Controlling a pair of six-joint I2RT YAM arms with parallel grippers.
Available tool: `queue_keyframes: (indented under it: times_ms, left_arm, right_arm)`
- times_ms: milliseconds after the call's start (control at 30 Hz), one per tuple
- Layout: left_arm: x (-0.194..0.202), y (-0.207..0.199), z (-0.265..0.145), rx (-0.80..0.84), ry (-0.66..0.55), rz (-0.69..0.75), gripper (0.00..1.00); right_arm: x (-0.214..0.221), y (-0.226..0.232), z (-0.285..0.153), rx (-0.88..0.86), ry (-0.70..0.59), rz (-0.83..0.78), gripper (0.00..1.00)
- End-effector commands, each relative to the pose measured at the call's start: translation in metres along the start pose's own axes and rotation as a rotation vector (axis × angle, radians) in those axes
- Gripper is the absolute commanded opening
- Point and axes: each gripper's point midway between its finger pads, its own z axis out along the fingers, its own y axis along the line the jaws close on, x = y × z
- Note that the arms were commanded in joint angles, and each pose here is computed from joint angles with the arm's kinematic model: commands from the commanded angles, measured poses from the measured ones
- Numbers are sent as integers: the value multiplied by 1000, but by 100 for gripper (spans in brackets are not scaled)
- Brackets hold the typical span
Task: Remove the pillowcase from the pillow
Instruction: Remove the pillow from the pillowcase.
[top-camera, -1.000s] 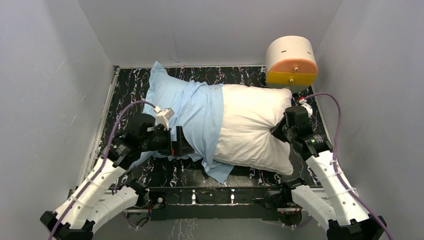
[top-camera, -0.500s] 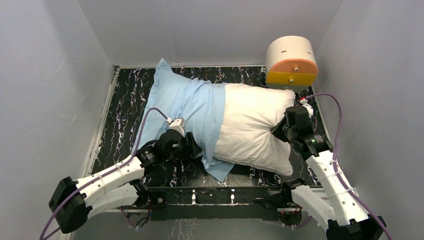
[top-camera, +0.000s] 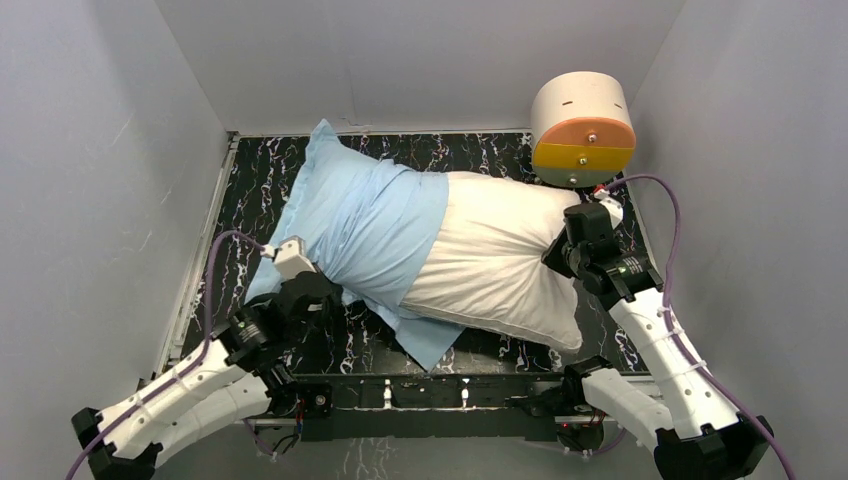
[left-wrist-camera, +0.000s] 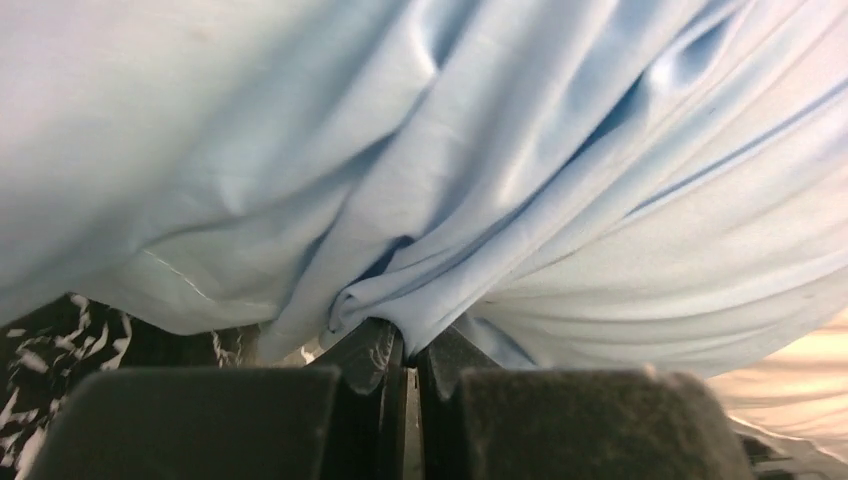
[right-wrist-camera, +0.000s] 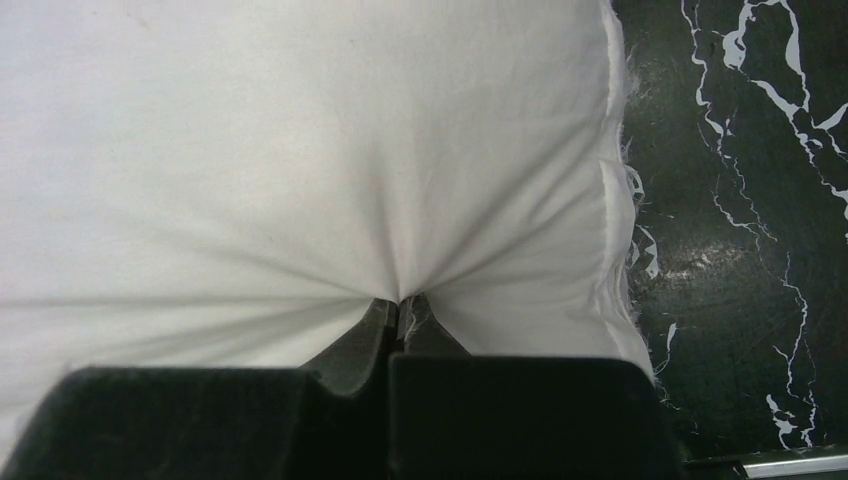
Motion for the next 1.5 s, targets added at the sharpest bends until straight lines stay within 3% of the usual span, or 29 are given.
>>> queue_keyframes:
  times_ms: [0, 67, 167, 233, 333, 567, 700, 767, 867, 933, 1133, 1167, 1200, 1267, 1300, 1367, 1467]
  left_arm:
    - [-64, 72, -50, -269, -241, -35, 0]
    - [-78, 62, -59, -212, -270, -8, 2]
    - [-79, 31, -59, -56, -222, 110, 59]
    - [-72, 15, -61, 16, -163, 118, 76]
    - [-62, -18, -66, 165, -67, 161, 85]
    - [7, -117, -86, 641, 351, 286, 90]
    - [45, -142, -72, 686, 538, 215, 89]
    - [55, -123, -46, 531, 535, 225, 88]
    - [61, -66, 1, 195, 433, 249, 90]
    - [62, -46, 20, 85, 374, 246, 84]
    - [36, 10, 28, -208, 231, 321, 34]
    - [24, 26, 22, -278, 180, 321, 12]
    - [12, 46, 11, -373, 119, 293, 0]
    - [-16, 75, -12, -472, -20, 233, 0]
    - [-24, 79, -18, -458, -69, 196, 0]
    - [-33, 53, -16, -251, -109, 200, 0]
    - [-26, 10, -20, -5, -59, 161, 3]
  right_arm:
    - [-39, -34, -10, 191, -159, -28, 0]
    - [-38, -26, -11, 143, -150, -34, 0]
    - [-27, -4, -6, 5, -111, -52, 0]
    - [-16, 5, -3, -63, -71, -63, 0]
    - [-6, 4, 1, -70, -42, -50, 0]
    - [-5, 9, -3, -97, -30, -41, 2]
    - [-2, 14, -3, -125, -18, -24, 2]
    - [0, 17, -3, -137, -5, -16, 3]
    - [1, 17, -3, -140, -1, -7, 4]
    - [1, 18, -2, -141, -2, -2, 4]
    - [-10, -6, -1, -4, -56, -11, 4]
    - [-13, -11, -1, 32, -66, -17, 4]
    - [-17, -14, -2, 53, -74, -27, 4]
    - [-23, -13, -2, 67, -81, -44, 4]
    - [-25, -10, -1, 56, -79, -49, 3]
    - [-28, -1, -1, 19, -80, -55, 4]
    - [-29, 15, -4, -52, -65, -62, 4]
